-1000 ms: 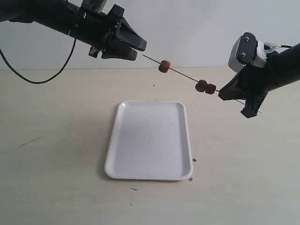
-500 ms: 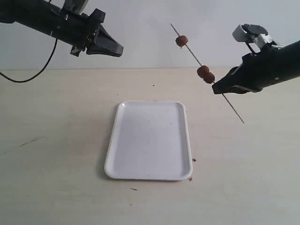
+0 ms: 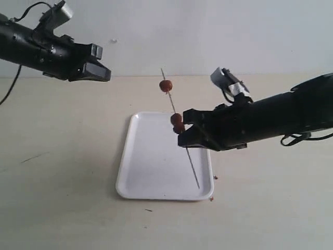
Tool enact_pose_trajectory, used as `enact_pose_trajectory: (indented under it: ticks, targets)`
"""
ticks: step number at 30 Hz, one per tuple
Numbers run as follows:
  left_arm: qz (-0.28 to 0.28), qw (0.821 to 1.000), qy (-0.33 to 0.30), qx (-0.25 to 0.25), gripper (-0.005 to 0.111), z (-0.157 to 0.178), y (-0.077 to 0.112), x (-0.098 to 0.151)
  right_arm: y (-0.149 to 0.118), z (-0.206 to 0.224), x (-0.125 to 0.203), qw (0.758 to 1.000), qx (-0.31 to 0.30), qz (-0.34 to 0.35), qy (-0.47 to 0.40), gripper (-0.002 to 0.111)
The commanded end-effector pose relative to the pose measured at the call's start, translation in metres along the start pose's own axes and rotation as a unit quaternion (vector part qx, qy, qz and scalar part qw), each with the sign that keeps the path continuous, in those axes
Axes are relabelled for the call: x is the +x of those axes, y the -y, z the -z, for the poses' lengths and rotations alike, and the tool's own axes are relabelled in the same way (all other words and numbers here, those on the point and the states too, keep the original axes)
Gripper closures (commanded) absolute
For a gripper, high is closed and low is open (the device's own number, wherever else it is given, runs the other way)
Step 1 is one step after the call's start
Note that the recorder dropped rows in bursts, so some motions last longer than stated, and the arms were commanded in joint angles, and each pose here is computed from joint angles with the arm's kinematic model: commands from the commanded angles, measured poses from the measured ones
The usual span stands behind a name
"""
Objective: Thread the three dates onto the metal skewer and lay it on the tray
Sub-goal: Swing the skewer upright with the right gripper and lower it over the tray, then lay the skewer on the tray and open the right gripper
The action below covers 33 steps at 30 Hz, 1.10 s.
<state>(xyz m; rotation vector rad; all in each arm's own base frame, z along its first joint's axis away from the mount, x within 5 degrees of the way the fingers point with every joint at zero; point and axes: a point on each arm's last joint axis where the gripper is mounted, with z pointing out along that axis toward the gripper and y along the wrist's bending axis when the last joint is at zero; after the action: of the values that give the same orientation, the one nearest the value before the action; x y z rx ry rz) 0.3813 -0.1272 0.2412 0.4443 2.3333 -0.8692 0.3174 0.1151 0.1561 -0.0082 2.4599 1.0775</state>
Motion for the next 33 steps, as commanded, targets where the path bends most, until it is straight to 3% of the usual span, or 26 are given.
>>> enact_pose_trajectory:
  ticks: [1, 6, 16, 22, 28, 33]
  targets:
    - [-0.063, 0.995, 0.042, -0.072, 0.107, 0.016, 0.011, 0.025, -0.016, -0.019, 0.012, 0.997, 0.048, -0.052, 0.016, 0.108]
    - [-0.067, 0.987, 0.075, -0.127, 0.107, 0.036, 0.013, 0.037, -0.019, -0.035, 0.024, 0.985, 0.127, -0.111, 0.042, 0.108]
    - [-0.065, 0.987, 0.091, -0.112, 0.107, 0.046, 0.023, 0.034, -0.003, -0.050, 0.034, 0.980, 0.159, -0.114, 0.024, 0.108]
    - [-0.060, 0.989, 0.087, -0.100, 0.107, 0.045, 0.025, 0.034, 0.006, -0.064, 0.036, 0.980, 0.163, -0.109, 0.008, 0.108]
    - [-0.066, 0.990, 0.089, -0.087, 0.107, 0.045, 0.027, 0.034, -0.003, -0.077, 0.030, 0.988, 0.112, -0.111, -0.013, 0.108]
    - [-0.065, 0.990, 0.089, -0.084, 0.107, 0.045, 0.028, 0.034, -0.002, -0.077, 0.029, 0.987, 0.119, -0.110, -0.008, 0.106]
